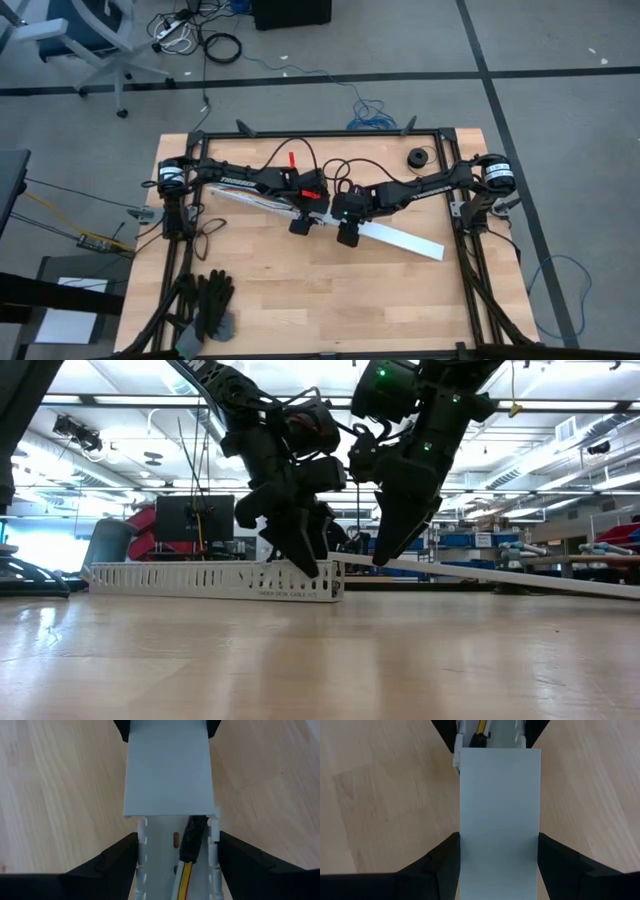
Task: Ziptie cables
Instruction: Close the white cable duct
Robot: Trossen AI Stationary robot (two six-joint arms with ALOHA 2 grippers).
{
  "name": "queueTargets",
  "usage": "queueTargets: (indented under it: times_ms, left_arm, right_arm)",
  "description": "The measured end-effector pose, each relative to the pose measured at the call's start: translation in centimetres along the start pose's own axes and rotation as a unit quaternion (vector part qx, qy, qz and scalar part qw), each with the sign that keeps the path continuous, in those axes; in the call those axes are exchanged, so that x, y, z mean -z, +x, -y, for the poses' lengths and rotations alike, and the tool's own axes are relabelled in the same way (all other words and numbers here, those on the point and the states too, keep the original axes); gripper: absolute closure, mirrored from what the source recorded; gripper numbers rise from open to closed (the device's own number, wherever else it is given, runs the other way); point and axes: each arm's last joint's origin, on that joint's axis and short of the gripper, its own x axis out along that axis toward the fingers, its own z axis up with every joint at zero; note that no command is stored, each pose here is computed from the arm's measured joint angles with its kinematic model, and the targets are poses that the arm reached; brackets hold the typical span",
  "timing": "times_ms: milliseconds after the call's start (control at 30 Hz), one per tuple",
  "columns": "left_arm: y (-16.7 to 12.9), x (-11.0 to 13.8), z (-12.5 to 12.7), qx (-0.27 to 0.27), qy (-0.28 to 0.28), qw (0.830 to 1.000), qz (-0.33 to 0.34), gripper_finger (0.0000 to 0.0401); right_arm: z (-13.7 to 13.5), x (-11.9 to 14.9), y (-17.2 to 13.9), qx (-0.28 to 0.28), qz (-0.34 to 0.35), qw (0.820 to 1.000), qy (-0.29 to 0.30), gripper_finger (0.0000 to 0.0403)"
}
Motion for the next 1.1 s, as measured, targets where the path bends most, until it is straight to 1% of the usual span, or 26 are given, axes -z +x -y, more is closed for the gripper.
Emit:
queueTargets:
  times_ms: [233,633,733,933,1100]
  left_arm:
    - [0.0,-0.1,0.0,-0.002,0.001,1.0,0.004,0.0165]
    - [0.0,-0.2,-0.1,-0.005,0.002,1.0,0.011,0.0181]
    - [0.0,-0.2,-0.1,-0.006,0.001,1.0,0.012,0.0183]
    - [0.0,-0.2,-0.1,-0.006,0.001,1.0,0.013,0.0183]
    - [0.0,-0.3,-0.2,-0.008,0.001,1.0,0.017,0.0183]
  right_arm:
    - [0.5,-0.1,0.1,0.003,0.0,1.0,0.006,0.019]
    - [0.6,-0.2,0.1,-0.018,-0.005,1.0,0.012,0.019]
    - [0.8,-0.2,0.1,-0.03,-0.01,0.999,0.019,0.019]
    - [1.1,-0.3,0.2,-0.028,-0.011,0.999,0.023,0.019]
    - [1.2,-0.3,0.2,-0.022,-0.01,1.0,0.015,0.019]
